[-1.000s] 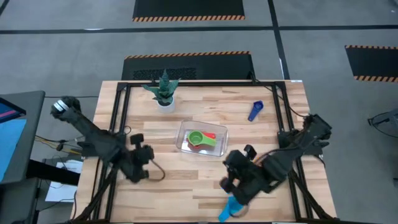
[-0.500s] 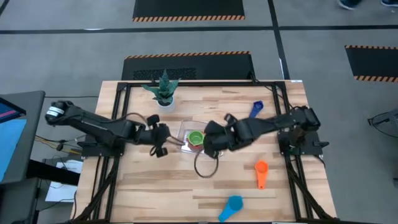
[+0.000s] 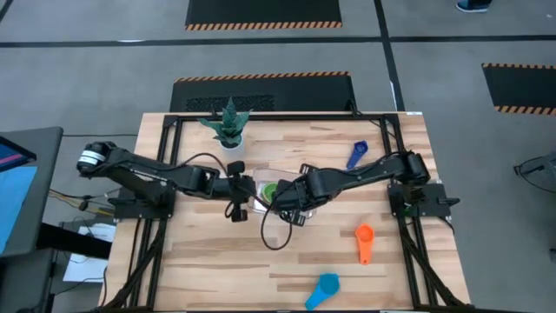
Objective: Nest measuring cups in basket
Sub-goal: Adjust the transparent bin, then stack the light blue measuring cup into the green measuring cup
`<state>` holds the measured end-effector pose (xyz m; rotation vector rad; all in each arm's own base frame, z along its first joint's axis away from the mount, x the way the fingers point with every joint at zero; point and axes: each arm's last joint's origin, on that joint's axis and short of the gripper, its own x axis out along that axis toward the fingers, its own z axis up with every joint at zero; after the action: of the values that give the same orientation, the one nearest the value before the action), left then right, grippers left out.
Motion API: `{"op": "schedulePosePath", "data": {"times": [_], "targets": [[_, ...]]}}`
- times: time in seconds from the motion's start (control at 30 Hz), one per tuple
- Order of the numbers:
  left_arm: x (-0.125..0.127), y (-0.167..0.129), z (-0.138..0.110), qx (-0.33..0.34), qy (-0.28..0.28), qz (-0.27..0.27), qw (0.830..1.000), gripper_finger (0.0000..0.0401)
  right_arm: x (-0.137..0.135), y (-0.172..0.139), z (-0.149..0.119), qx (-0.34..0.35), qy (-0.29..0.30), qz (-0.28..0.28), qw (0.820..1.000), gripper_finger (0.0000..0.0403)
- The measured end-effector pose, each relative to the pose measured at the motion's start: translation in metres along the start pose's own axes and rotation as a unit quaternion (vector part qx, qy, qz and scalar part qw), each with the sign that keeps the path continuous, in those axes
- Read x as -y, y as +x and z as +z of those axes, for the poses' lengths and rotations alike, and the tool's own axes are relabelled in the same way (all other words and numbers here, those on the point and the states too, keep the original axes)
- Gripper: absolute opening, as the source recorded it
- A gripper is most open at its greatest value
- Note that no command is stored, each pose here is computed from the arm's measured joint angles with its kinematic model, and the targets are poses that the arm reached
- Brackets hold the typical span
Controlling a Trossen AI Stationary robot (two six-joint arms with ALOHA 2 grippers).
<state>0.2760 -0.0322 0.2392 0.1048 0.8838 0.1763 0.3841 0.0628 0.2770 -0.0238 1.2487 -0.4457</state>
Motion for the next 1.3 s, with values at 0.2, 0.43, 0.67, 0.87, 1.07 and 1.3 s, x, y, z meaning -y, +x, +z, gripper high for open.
{"op": "schedulePosePath", "data": {"times": [0.2,0.43,0.67,0.87,1.07,1.3], "targets": [[0.013,0.031,-0.01,-0.064,0.017,-0.019,0.998,0.0,-0.01,0.007,0.001,0.003,-0.003,0.002,1.0,0.0009],[0.034,0.038,-0.003,-0.084,0.034,-0.045,0.995,0.0,-0.02,-0.002,-0.004,0.015,-0.005,0.011,1.0,0.0009],[0.041,0.027,0.013,-0.069,0.034,-0.042,0.996,0.0,-0.021,-0.003,-0.005,0.017,-0.003,0.01,1.0,0.0011],[0.035,-0.002,0.026,-0.131,0.062,0.014,0.989,0.0,-0.01,-0.019,-0.012,0.003,0.004,0.003,1.0,0.0012],[0.042,-0.065,0.029,-0.223,0.047,0.026,0.973,0.0,0.019,-0.094,-0.051,-0.007,0.055,0.002,0.998,0.0012],[0.076,-0.116,0.007,-0.238,0.011,-0.004,0.971,0.0,0.016,-0.169,-0.118,0.057,0.12,0.088,0.987,0.0012]]}}
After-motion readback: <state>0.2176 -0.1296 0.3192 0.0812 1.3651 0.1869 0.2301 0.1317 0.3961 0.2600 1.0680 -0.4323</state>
